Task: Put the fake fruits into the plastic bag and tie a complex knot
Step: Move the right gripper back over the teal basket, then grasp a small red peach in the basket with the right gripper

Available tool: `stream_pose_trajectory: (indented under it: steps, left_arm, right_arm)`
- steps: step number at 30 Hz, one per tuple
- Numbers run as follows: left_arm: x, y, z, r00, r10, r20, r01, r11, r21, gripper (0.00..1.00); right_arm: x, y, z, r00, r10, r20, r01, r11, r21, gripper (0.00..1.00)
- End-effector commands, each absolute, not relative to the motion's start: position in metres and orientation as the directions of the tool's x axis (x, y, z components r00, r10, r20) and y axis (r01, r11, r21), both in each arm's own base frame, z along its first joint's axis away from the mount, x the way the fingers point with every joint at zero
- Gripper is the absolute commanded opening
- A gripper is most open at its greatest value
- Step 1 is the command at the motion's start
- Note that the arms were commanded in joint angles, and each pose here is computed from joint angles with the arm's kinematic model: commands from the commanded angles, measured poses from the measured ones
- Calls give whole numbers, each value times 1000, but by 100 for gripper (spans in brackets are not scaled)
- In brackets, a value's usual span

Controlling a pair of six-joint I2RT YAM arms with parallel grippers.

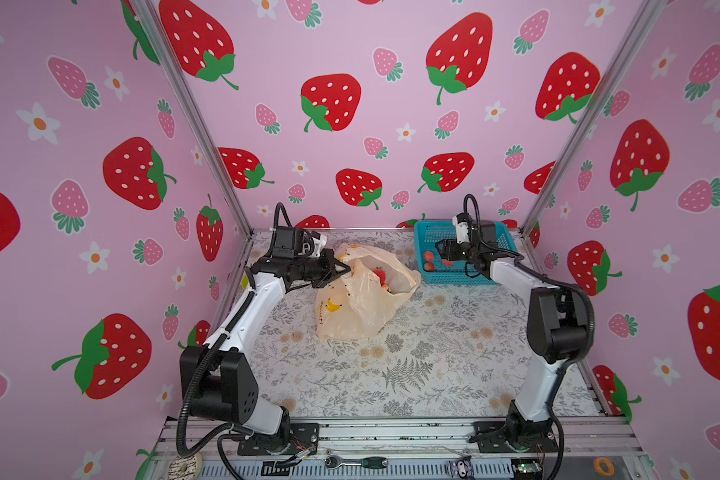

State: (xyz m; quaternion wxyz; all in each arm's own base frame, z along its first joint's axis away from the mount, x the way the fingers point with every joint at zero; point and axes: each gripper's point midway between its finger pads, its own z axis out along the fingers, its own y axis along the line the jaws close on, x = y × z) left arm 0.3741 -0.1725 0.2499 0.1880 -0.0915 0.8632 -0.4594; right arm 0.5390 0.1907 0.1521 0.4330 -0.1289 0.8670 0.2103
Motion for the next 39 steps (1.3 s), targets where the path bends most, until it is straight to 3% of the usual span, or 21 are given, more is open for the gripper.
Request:
stream_pose_trajectory:
  steps: [1, 16, 27, 36, 39]
  left_arm:
    - [370, -174, 260, -908, -326, -262, 42, 553, -832, 0]
    - [371, -173, 259, -908, -327, -263, 41, 554, -832, 0]
    - [371, -174, 258, -908, -327, -261, 39, 554, -831, 0]
    - [372, -174, 256, -910, -328, -255, 33, 555, -831, 0]
    - [372, -174, 256, -911, -327, -253, 32, 555, -831, 0]
  right_arm:
    - [545, 195, 125, -677, -92, -731, -407, 873, 267, 66]
    - [557, 222, 65, -771, -122, -626, -419, 836, 354, 65]
    - [562, 211, 44, -796, -200, -572, -383, 897, 219, 62]
    - [569, 216, 36, -799, -210, -564, -388, 896, 216, 52]
    - [571, 217, 46, -788, -205, -581, -393, 893, 218, 43]
